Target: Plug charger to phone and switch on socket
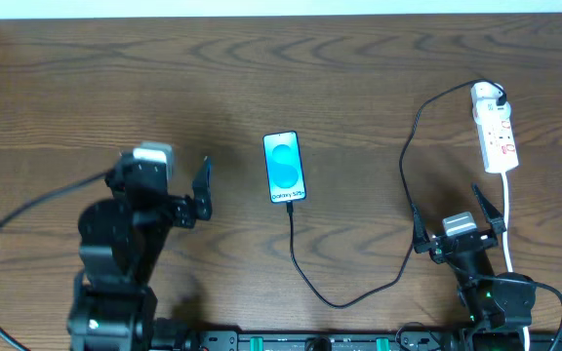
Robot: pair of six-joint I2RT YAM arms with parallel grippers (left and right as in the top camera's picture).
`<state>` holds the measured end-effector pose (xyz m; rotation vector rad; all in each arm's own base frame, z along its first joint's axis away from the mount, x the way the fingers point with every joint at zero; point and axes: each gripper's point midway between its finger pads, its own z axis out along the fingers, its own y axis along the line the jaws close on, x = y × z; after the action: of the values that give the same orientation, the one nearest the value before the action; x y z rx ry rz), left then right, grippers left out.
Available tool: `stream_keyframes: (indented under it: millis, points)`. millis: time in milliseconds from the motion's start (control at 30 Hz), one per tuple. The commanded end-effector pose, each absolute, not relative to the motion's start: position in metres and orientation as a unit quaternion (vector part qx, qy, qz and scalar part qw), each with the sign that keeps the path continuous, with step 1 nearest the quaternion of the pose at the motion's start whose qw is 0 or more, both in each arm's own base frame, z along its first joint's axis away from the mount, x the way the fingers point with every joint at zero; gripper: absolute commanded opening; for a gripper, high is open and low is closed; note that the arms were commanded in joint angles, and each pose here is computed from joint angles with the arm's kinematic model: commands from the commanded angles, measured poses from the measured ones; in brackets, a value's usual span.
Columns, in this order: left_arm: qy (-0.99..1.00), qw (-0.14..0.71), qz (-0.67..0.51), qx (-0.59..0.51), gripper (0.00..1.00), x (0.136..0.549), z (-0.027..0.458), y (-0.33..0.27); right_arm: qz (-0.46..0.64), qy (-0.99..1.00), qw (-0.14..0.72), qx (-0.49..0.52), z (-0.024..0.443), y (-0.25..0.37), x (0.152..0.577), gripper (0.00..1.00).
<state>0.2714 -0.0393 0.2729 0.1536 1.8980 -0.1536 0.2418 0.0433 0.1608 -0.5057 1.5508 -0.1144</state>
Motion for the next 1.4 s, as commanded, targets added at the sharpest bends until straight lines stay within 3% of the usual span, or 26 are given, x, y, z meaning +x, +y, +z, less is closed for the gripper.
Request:
stream_keyframes:
  millis: [0,867,1367]
  points:
    - [0.792,0.603,-0.022,0.096,0.96,0.268,0.256,-0.033,-0.043,0.693,0.684,-0.224,0.16,0.046,0.241,0.99]
    - [0.731,0.679,0.031,0.067,0.96,0.245,0.173,-0.009,-0.043,0.693,0.684,-0.224,0.16,0.046,0.241,0.99]
    - [0.755,0.652,0.041,0.059,0.96,0.244,0.138,-0.003,-0.043,0.693,0.684,-0.224,0.16,0.046,0.241,0.99]
